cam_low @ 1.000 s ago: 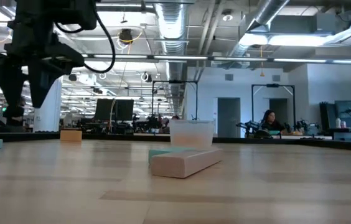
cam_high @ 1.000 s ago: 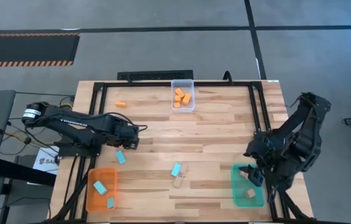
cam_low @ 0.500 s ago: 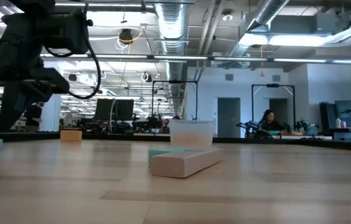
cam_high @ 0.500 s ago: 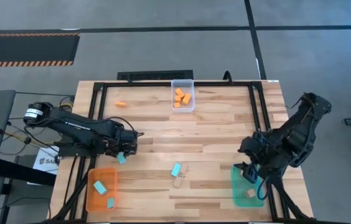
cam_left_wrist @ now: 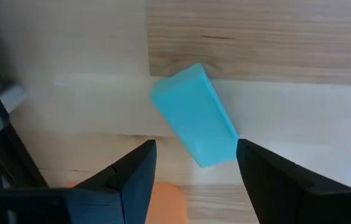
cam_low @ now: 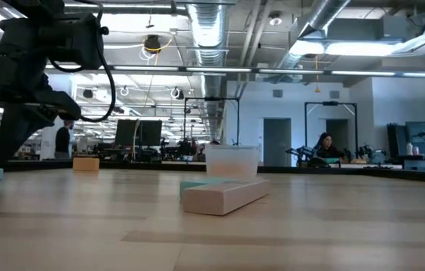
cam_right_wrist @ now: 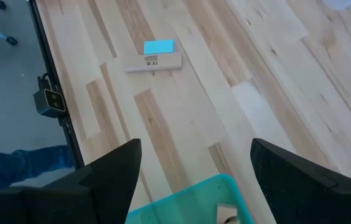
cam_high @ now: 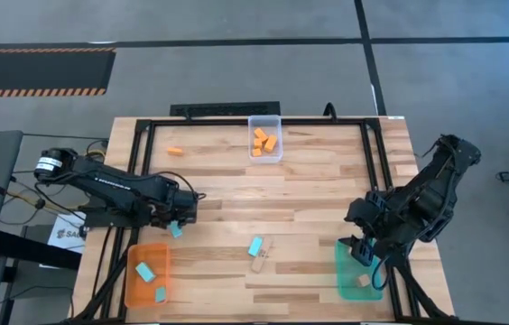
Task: Sort & place blocks by color
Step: Put the sky blue block into the transparent orange bin
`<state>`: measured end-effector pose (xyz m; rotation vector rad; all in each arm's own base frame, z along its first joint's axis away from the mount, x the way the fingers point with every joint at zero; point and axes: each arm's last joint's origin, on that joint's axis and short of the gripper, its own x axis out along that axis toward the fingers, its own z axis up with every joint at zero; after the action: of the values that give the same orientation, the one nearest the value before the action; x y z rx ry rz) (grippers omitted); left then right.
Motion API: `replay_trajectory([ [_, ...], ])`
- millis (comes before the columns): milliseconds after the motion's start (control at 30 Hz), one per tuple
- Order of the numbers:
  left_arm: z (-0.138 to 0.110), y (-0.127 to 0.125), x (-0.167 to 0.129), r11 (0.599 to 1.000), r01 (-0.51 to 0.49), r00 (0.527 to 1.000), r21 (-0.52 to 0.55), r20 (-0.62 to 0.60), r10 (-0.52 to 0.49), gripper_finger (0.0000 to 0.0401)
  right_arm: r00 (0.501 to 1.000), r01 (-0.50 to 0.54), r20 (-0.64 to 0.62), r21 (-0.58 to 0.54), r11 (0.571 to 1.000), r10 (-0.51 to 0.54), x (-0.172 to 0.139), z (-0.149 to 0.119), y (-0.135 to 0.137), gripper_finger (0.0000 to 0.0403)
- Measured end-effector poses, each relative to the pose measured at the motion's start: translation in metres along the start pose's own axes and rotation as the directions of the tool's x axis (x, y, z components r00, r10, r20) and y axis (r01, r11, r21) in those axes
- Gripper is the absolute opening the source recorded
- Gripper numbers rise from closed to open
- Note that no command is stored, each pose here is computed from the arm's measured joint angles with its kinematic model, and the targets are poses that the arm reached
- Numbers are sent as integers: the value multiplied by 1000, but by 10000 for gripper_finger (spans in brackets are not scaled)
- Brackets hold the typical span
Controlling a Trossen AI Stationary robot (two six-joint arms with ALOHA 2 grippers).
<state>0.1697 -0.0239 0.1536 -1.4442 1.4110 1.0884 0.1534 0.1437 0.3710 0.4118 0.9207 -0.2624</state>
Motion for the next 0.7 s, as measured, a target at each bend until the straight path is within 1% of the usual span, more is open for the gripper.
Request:
replay_trajectory([
  [167, 1, -1, 0, 999, 14, 1000, -35, 24, -13, 211, 1000, -4, 1, 1, 1000, 4, 0, 0, 0, 322],
  [300, 2, -1, 0, 998, 15, 1000, -57, 20, -13, 210, 1000, -4, 1, 1, 1000, 4, 0, 0, 0, 322],
  [400, 5, 3, 6, 994, 5, 1000, -105, 0, -5, 207, 1000, -4, 1, -2, 1000, 4, 0, 0, 0, 322],
  [467, 7, 5, 14, 990, 18, 999, -143, -37, -24, 203, 1000, -4, 1, -2, 1000, 4, 0, 0, 0, 322],
  [567, 9, 6, 26, 980, 72, 992, -186, -86, -89, 196, 1000, -4, 2, -2, 1000, 4, 0, 0, 0, 322],
  [633, 11, 9, 30, 971, 78, 991, -226, -89, -100, 192, 1000, -4, 2, -2, 1000, 4, 0, 0, 0, 322],
  [700, 11, 9, 31, 968, 74, 993, -240, -72, -94, 190, 1000, -4, 2, -3, 1000, 4, 0, 0, 0, 322],
])
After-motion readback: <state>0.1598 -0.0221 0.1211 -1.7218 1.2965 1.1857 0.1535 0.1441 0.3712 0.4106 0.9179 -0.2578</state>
